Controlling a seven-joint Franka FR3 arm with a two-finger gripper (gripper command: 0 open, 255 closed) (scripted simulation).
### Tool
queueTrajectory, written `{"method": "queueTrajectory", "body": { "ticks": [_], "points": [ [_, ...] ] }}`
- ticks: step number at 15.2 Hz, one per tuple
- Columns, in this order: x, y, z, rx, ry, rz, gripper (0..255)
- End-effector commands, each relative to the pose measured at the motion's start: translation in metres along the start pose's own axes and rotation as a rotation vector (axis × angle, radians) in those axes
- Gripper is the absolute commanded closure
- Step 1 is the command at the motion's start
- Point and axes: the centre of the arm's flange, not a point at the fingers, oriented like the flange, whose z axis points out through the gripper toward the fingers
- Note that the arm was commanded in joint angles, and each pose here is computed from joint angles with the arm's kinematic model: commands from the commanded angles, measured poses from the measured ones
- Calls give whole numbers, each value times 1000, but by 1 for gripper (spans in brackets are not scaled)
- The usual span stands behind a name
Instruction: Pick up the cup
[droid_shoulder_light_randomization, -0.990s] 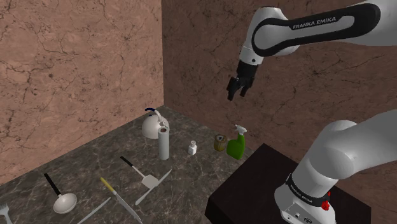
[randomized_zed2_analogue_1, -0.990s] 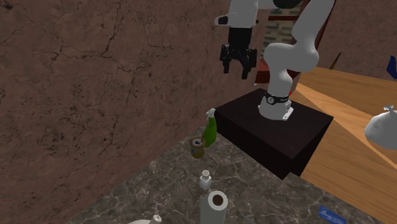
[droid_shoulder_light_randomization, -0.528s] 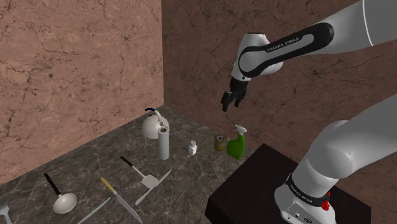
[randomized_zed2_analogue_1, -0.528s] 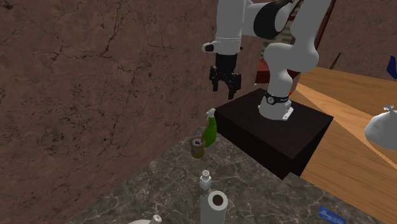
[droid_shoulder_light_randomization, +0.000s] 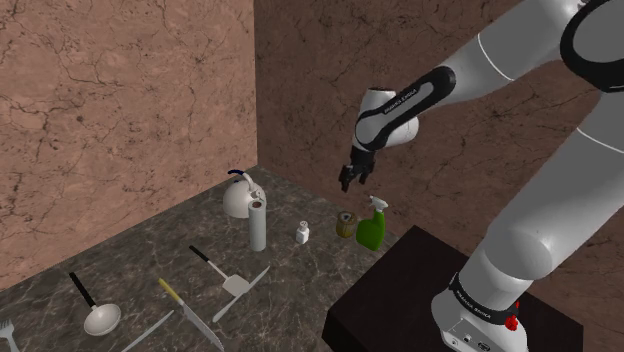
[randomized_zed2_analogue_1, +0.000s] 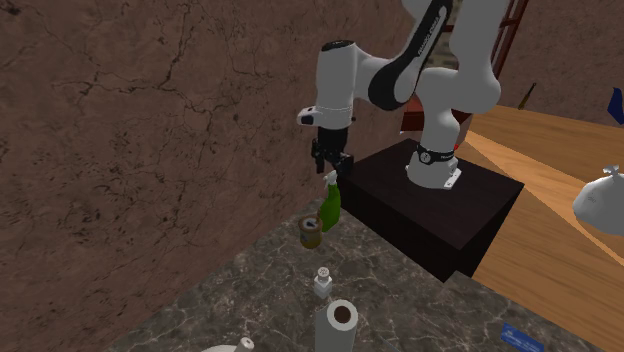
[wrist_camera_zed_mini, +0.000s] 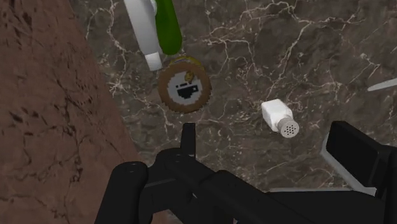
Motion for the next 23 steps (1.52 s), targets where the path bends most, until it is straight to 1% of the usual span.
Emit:
{"method": "queueTrajectory", "body": {
  "ticks": [1,13,21,23],
  "points": [
    [9,5,23,-5,-3,2,0],
    [58,49,167,-35,-34,12,0],
    [60,53,213,-37,-35,13,0],
    [60,53,216,-37,-35,13,0]
  ]
}}
